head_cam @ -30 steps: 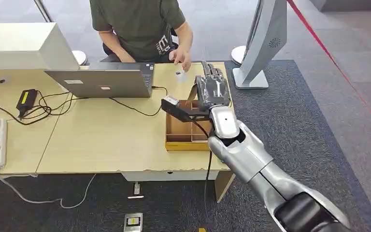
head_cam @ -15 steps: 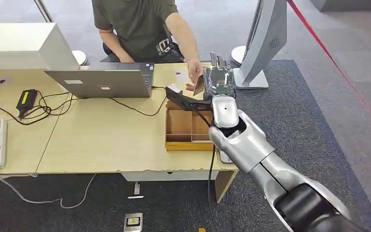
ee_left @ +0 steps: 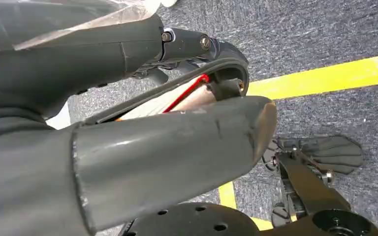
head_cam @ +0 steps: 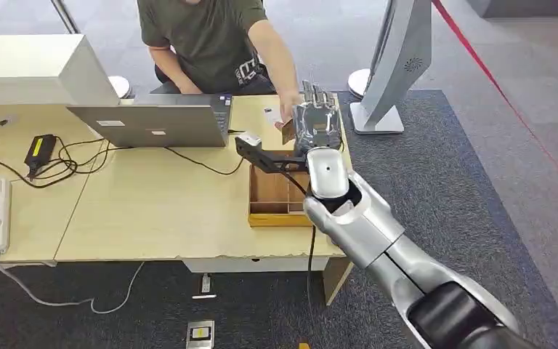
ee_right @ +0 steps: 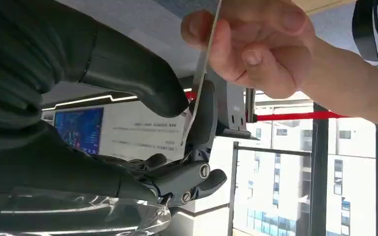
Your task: Pass the card to the sensor for recognition and then transmit it.
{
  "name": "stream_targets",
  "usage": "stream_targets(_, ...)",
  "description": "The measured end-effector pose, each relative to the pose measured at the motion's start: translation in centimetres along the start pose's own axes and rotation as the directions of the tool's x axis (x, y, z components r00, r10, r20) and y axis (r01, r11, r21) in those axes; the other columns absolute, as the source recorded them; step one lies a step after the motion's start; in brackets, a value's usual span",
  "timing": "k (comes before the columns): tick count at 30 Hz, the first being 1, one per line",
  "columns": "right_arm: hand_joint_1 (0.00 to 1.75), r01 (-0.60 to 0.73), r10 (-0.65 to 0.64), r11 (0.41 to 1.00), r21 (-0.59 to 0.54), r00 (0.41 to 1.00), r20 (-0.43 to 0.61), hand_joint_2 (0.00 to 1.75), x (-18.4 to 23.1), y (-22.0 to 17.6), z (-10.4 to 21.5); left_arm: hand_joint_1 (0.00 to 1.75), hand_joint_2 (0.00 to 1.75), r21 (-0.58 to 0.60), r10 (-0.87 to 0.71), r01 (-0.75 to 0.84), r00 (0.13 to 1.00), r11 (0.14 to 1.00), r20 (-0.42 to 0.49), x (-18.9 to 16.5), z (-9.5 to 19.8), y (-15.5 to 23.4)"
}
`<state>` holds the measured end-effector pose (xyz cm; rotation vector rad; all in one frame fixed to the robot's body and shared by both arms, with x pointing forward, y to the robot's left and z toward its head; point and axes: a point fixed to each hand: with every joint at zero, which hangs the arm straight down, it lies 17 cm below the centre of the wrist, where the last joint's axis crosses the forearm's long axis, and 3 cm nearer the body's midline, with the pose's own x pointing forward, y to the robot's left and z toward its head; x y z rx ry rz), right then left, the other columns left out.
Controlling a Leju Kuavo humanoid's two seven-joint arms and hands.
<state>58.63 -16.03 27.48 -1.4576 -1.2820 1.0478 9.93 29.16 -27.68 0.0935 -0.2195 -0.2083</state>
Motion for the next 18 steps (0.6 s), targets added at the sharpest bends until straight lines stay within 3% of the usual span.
stream_targets(4,1.75,0.008,-0.008,1.0,0.001,1.0,0.004,1.75,0.2,0.0,0.2,0.0,0.0,0.0,0.0,0.0,1.0,1.0,0.0,0.0,0.0,0.0)
stream_targets(5,0.91,0.017,-0.017,1.0,0.003,1.0,0.006,1.75,0.3,0.0,0.3,0.0,0.0,-0.002,0.001,-0.001,1.0,1.0,0.0,0.0,0.0,0.0)
stream_targets(6,0.0,0.021,-0.021,1.0,0.004,1.0,0.007,0.0,0.4,0.1,0.4,0.0,0.0,-0.002,0.001,-0.001,1.0,1.0,-0.001,0.0,0.0,0.0)
stream_targets(11,0.0,0.007,-0.005,0.998,-0.069,1.0,0.019,0.0,0.5,-1.0,0.4,0.0,0.0,0.0,0.001,-0.001,1.0,1.0,-0.001,0.0,0.0,0.0)
stream_targets(18,0.0,-0.002,0.005,0.997,-0.08,1.0,0.031,0.0,0.3,-1.0,0.3,0.0,0.0,0.005,0.013,-0.013,1.0,1.0,-0.011,-0.2,0.0,0.1)
